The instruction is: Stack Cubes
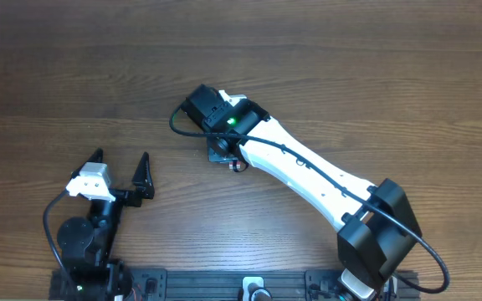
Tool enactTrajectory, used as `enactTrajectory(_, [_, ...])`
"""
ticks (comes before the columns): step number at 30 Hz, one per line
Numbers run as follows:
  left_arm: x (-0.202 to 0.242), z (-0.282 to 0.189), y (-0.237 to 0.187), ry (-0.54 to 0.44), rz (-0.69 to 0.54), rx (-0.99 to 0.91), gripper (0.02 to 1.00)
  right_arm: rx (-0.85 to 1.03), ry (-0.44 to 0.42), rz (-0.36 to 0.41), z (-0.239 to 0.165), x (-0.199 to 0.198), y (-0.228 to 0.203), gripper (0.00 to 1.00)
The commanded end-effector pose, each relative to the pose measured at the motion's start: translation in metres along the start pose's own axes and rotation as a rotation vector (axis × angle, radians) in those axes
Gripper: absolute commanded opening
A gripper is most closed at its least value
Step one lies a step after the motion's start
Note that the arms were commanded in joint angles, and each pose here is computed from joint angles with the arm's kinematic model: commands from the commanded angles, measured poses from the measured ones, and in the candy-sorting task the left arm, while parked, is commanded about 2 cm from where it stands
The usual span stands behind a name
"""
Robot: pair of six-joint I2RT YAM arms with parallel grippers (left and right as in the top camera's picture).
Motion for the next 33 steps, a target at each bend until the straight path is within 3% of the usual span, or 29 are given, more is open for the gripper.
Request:
enactTrajectory(1, [0.000,0.000,-0.001,-0.007,0.014,-0.001,1.000,0.025,0.015,0.002,0.008,0.002,0.002,0.012])
enactTrajectory(33, [0.000,0.000,-0.001,-0.007,0.014,-0.001,1.000,0.062,0.010,0.024,0.026,-0.005,-0.001,0.012])
Point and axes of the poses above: each gripper's point midway between its finger pads, its own z axis out along the fingers, its own x axis along the line the jaws close on, y = z × x, the point moved 6 cm from there along -z, back along the fingers, and after that the axes turned 9 degrees about -z, right-handed, at the moved point
